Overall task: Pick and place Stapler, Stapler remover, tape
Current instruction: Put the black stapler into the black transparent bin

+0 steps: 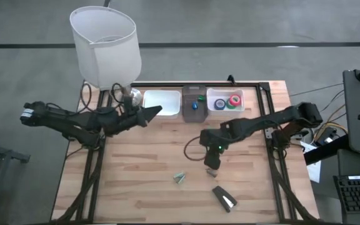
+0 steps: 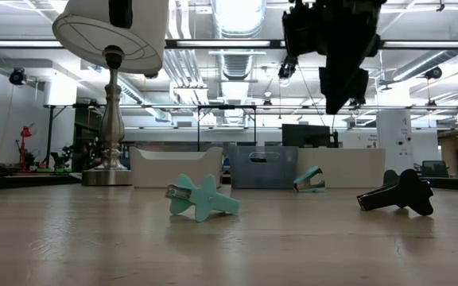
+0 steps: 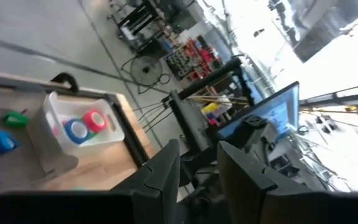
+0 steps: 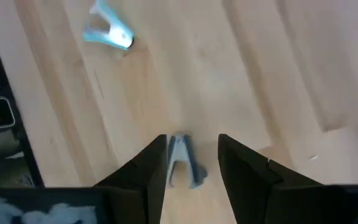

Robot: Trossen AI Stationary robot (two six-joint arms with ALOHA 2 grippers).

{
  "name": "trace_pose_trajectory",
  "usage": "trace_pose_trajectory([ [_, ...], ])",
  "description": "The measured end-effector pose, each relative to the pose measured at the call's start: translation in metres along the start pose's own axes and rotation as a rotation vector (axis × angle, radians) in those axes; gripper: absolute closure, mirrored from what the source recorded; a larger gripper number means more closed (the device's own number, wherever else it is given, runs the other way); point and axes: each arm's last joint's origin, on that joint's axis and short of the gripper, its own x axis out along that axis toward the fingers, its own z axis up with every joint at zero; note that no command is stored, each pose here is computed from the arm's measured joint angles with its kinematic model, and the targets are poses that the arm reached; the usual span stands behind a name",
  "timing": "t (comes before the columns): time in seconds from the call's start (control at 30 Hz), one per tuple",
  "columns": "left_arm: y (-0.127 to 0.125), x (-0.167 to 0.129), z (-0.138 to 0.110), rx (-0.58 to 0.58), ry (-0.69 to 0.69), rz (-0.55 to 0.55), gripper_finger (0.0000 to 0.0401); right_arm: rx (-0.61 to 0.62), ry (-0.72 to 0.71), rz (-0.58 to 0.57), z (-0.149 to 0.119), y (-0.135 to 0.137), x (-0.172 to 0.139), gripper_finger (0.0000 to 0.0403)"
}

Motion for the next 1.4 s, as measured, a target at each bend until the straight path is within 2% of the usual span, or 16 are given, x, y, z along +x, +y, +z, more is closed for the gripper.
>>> trace_pose_trajectory([
  [0.33,0.013,0.022,-0.027,-0.028,0.034,0.089,0.0291,0.065,0.096,0.005,-0.043,0.021,0.021,0.0285],
  [0.53,0.020,0.033,-0.046,-0.159,0.091,0.124,0.0291,0.061,0.142,0.031,-0.070,0.049,0.023,0.0293],
  [0.77,0.023,0.040,-0.059,-0.152,0.133,0.121,0.0291,0.098,0.118,0.038,-0.089,0.076,0.017,0.0301],
  [0.9,0.025,0.045,-0.066,-0.153,0.187,0.100,0.0291,0.189,0.071,0.038,-0.100,0.087,0.019,0.0301],
  [1.07,0.027,0.048,-0.075,-0.139,0.297,0.075,0.0291,0.297,0.086,0.051,-0.108,0.095,0.024,0.0267],
  [1.23,0.026,0.048,-0.078,-0.161,0.382,0.034,0.0291,0.392,0.076,0.095,-0.106,0.103,0.038,0.0199],
  [1.4,0.019,0.044,-0.074,-0.173,0.452,-0.048,0.0291,0.460,0.080,-0.024,-0.110,0.097,0.065,0.0138],
])
